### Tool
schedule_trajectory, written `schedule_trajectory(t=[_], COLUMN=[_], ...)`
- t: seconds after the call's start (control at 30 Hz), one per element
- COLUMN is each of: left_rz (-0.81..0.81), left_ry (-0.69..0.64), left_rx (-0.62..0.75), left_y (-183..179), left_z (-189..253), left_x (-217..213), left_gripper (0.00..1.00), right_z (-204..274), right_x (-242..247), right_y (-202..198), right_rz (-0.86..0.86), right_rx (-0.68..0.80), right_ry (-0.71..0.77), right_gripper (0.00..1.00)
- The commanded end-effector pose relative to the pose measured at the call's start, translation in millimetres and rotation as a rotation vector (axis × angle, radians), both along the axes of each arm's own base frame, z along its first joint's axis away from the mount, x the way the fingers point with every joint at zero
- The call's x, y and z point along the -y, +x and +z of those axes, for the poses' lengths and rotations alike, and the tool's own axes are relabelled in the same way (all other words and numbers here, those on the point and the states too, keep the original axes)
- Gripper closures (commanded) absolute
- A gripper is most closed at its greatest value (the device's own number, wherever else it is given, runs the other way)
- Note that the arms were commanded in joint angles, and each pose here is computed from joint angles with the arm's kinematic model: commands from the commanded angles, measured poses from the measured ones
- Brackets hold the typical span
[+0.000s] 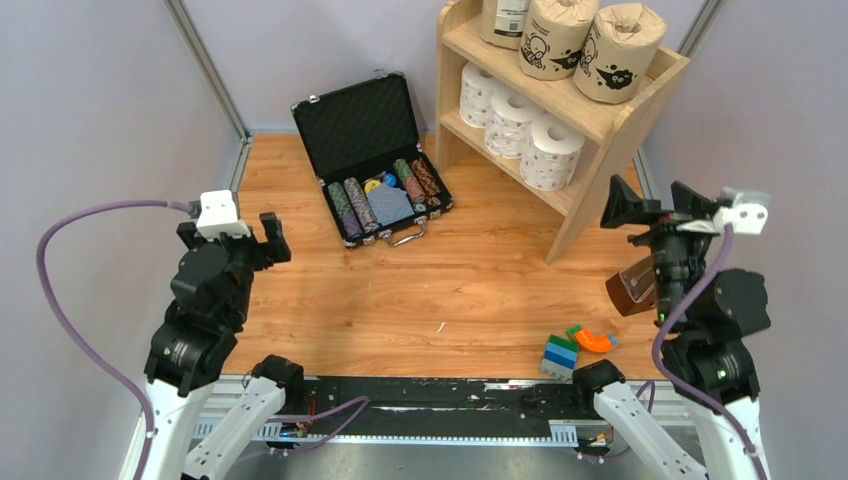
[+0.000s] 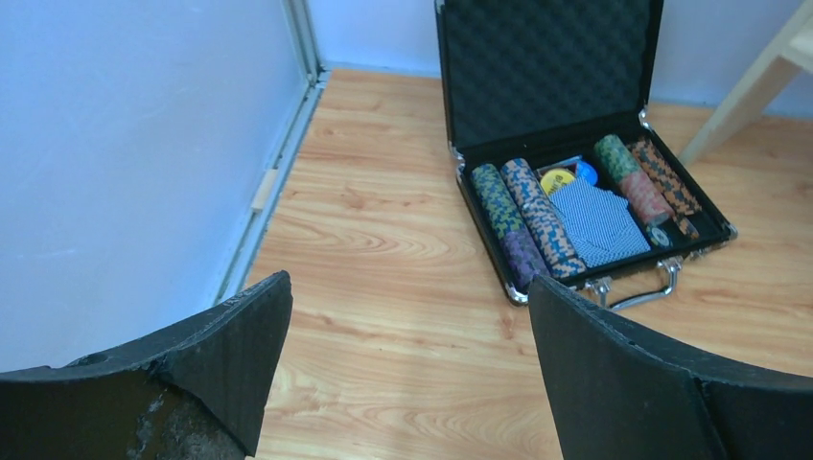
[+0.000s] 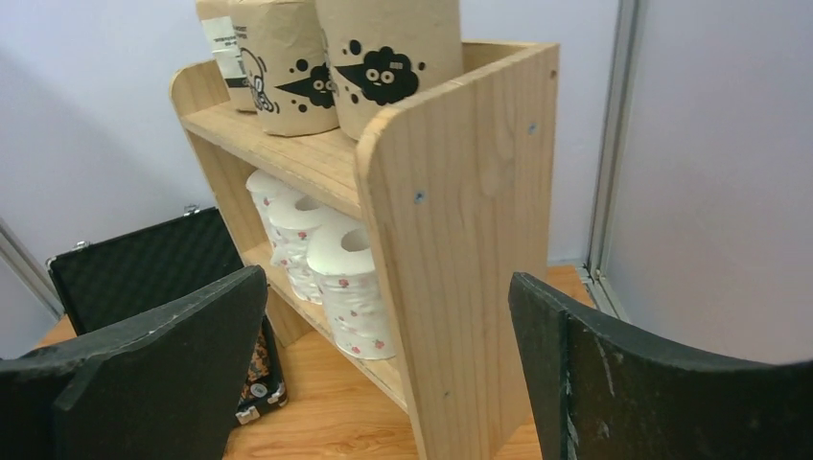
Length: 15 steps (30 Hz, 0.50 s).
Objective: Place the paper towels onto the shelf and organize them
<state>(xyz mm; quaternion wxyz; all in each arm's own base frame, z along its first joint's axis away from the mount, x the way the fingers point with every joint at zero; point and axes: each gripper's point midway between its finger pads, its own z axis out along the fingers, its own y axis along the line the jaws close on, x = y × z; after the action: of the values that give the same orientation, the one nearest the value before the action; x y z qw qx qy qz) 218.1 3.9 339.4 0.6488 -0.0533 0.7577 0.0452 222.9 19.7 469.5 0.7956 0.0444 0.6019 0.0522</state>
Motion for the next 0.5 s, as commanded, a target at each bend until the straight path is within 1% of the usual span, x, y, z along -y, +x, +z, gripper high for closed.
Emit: schedule_trajectory(t=[0.0,0.27,0.47], left_rz=[0.062,0.056,0.055], left_ry=[-0.029,-0.093,-0.146], left_rx=[0.066,0.191,0.282], left_y=[-17,-37,-51], left_z=[18,44,55], left_x=[-16,-21,-26], left_gripper=[0.00,0.00,0.00], right_z=[-4,-20,-22], right_x=[22,57,64], right_y=[-27,-64,-75], right_rz=[-0.063,-0.183,-0.203], right_rx=[0.072,0.139,0.160], right_ry=[0.099,0.163,0.174], right_gripper=[0.00,0.00,0.00])
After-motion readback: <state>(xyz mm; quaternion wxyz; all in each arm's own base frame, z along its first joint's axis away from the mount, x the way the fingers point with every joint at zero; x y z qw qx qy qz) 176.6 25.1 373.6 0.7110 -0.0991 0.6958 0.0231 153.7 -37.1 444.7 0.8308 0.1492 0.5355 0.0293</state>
